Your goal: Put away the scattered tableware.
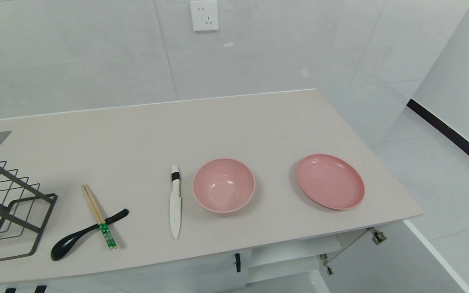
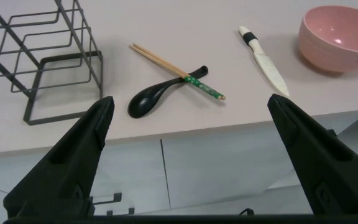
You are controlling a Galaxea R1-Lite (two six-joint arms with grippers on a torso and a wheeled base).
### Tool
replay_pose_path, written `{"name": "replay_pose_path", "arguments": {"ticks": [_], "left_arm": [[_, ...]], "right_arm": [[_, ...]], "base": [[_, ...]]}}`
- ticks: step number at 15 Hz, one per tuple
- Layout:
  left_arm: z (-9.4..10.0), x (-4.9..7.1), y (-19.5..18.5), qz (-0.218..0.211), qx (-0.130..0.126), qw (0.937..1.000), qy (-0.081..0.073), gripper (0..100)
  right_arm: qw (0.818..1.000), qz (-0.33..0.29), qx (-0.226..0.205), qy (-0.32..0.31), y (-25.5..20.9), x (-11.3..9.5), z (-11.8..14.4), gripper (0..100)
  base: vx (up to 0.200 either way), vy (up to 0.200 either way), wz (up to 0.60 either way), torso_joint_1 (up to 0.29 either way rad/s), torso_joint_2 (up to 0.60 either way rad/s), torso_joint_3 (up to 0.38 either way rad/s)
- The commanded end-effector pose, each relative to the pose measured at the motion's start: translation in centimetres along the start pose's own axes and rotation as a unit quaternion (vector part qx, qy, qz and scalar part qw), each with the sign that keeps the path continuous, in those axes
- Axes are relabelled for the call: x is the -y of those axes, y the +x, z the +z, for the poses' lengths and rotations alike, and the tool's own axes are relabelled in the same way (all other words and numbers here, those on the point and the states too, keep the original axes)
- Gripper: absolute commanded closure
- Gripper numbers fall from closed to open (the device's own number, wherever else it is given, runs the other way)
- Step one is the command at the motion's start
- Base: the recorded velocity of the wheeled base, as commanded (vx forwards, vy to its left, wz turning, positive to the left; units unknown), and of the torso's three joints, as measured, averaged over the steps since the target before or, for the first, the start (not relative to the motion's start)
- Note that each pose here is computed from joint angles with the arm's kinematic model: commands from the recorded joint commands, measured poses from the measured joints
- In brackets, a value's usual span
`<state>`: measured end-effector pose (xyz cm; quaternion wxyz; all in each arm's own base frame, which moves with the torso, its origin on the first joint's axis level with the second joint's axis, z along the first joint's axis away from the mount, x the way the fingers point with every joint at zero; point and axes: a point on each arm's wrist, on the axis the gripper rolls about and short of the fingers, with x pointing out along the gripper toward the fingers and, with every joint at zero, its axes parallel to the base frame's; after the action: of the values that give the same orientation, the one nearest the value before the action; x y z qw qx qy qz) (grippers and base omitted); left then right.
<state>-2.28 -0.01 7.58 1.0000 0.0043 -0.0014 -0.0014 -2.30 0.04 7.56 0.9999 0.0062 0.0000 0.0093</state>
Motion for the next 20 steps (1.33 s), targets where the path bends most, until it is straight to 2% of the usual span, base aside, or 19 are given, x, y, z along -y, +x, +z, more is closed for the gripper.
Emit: {"name": "replay_pose_path", "arguments": {"ticks": [1, 8, 9, 11, 12, 15, 16, 19, 20], "left_arm": [[0.0, 0.0, 0.0, 0.0, 0.0, 1.0, 0.001, 0], [0.0, 0.0, 0.0, -0.001, 0.0, 1.0, 0.001, 0], [0.0, 0.0, 0.0, -0.001, 0.0, 1.0, 0.001, 0], [0.0, 0.0, 0.0, -0.001, 0.0, 1.0, 0.001, 0], [0.0, 0.0, 0.0, 0.0, 0.0, 1.0, 0.001, 0], [0.0, 0.0, 0.0, 0.0, 0.0, 1.0, 0.001, 0], [0.0, 0.0, 0.0, 0.0, 0.0, 1.0, 0.001, 0], [0.0, 0.0, 0.0, 0.0, 0.0, 1.0, 0.001, 0], [0.0, 0.0, 0.0, 0.0, -0.001, 1.0, 0.001, 0]], "right_arm": [[1.0, 0.001, -0.001, 0.0, 0.0, 0.0, 0.0, 0], [1.0, 0.007, 0.001, -0.003, 0.0, 0.0, 0.0, 0], [1.0, 0.008, 0.02, 0.0, 0.0, 0.0, 0.4, 0], [0.989, 0.01, 0.15, -0.007, -1.3, -0.2, 5.0, 0], [0.99, 0.018, 0.139, -0.009, -1.5, -0.2, 5.8, 0], [0.994, 0.097, 0.044, -0.008, 0.0, -0.5, 6.3, 0], [0.993, 0.115, 0.009, -0.004, 1.1, -0.5, 7.2, 0], [0.989, 0.134, -0.06, 0.005, 4.4, -0.6, 9.7, 0], [0.984, 0.137, -0.11, 0.021, 6.8, -0.8, 10.3, 0]], "base": [[0.0, 0.0, 0.0, 0.0, 0.0, 0.0], [0.0, 0.0, 0.0, 0.0, 0.0, 0.0], [0.0, 0.0, 0.0, 0.0, 0.0, 0.0], [0.0, 0.0, 0.0, 0.0, 0.0, 0.0], [0.0, 0.0, 0.0, 0.0, 0.0, 0.0], [0.0, 0.0, 0.0, 0.0, 0.0, 0.0], [0.0, 0.0, 0.0, 0.0, 0.0, 0.0], [0.0, 0.0, 0.0, 0.0, 0.0, 0.0], [0.0, 0.0, 0.0, 0.0, 0.0, 0.0]]}}
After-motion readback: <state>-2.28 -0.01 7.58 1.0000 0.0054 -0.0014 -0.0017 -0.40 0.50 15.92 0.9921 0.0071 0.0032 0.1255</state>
